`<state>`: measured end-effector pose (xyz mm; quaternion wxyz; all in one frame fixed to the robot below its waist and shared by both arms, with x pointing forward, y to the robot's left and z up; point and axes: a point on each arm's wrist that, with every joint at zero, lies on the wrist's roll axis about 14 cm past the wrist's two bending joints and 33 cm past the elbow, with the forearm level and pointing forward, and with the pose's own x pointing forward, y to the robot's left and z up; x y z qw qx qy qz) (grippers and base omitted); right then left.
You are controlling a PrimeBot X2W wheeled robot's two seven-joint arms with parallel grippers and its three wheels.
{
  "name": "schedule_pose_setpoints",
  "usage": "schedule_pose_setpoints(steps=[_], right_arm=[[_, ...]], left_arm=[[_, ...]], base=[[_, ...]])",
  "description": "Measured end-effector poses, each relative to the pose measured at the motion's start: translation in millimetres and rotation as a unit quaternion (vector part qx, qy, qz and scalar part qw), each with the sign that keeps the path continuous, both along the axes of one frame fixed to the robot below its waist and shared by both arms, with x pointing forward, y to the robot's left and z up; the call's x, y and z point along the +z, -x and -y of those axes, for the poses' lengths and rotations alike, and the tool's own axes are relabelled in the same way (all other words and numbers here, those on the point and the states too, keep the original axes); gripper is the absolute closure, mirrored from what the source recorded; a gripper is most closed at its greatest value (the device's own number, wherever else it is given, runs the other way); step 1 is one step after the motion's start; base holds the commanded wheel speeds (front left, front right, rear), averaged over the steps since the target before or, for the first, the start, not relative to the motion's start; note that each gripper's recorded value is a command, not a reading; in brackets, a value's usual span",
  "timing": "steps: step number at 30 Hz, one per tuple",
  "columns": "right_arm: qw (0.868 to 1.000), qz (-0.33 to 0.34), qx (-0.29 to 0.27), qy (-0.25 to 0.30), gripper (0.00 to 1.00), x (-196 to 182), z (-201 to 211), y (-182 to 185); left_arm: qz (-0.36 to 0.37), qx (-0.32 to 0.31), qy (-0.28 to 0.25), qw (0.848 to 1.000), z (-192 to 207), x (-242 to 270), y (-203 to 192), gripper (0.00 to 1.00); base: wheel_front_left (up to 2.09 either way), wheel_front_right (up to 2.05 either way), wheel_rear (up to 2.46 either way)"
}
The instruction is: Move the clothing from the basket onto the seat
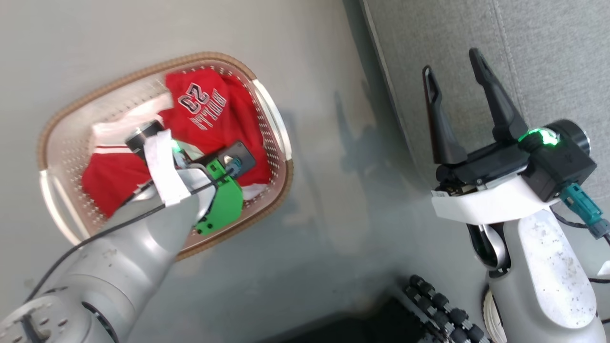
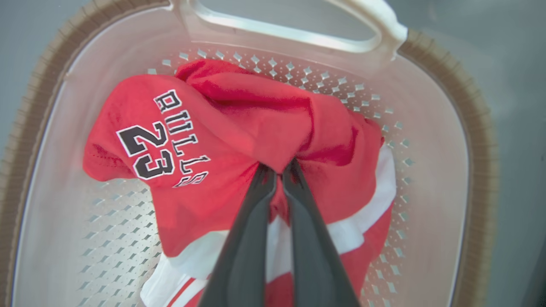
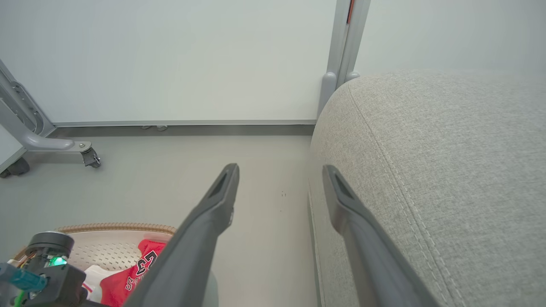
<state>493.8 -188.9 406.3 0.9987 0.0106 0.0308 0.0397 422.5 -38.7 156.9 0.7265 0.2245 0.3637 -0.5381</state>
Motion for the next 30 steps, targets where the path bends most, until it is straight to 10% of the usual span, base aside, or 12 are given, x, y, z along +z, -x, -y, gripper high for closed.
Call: schedule_pose_setpoints(steps=[16,30], right_arm=[[0.999,0.047,0.017,-0.010,0.00,56,-20,27],[0.995,0.094,0.039,-0.024,0.00,102,-39,55]], left_arm=[[0.063,0.115,0.116,0.984,5,119,-15,1.00],[0.190,0.205,0.263,0.924,-1,263,-39,1.00]], base=[[0.00,0.00,0.00],[0.00,0.00,0.00]])
